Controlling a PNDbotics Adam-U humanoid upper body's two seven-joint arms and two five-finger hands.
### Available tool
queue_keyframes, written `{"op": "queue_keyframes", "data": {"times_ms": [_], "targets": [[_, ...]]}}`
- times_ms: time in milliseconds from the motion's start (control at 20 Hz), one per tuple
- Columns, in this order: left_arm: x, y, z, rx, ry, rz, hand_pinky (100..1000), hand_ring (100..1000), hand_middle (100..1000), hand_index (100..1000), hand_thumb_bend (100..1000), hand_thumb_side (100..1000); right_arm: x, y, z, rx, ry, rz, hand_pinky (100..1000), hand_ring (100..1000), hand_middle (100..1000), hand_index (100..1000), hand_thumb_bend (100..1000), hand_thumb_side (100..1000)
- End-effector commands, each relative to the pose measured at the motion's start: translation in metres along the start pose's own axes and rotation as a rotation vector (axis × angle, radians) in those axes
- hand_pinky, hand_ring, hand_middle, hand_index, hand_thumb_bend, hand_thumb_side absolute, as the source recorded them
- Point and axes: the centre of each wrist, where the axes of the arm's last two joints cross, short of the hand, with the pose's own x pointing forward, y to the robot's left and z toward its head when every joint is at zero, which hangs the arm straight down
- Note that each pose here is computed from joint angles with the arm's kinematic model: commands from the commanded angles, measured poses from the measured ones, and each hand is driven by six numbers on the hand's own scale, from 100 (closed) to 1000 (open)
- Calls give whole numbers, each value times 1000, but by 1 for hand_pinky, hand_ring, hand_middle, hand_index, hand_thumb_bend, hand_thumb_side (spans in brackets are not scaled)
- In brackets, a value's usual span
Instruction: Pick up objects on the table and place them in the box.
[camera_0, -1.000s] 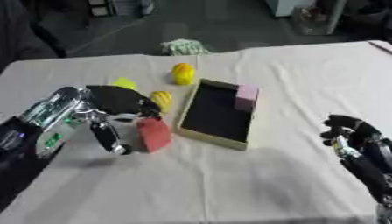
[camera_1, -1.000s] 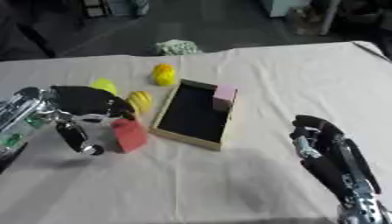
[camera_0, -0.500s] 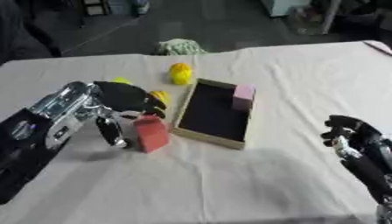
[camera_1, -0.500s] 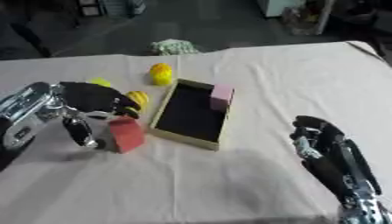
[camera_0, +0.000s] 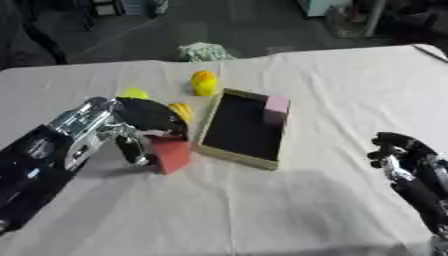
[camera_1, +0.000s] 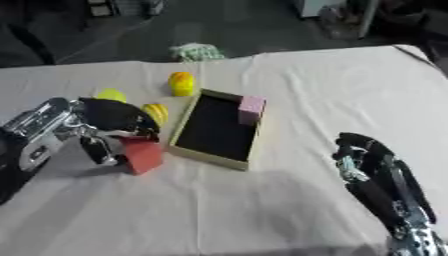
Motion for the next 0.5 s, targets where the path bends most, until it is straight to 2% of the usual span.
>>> {"op": "queue_keyframes", "data": {"times_ms": [50,150,350,500], "targets": [[-5,8,7,-21,-21,-31,864,839,694,736,242,100,4,-2,-2,-2,-16,9,657,665,708,778,100,454],[-6,24,20,47,-7,-45,859,839,683,724,244,100,4,-2,-1,-5,-13,10,657,665,708,778,100,456],[-1,69,46,166,11,-112,858,843,691,731,260,100,3,-2,-1,-2,-10,10,656,665,708,778,100,458],[4,96,50,251,8,-140,856,845,695,733,271,100,3,-1,-1,2,-9,8,656,665,708,778,100,462]]}}
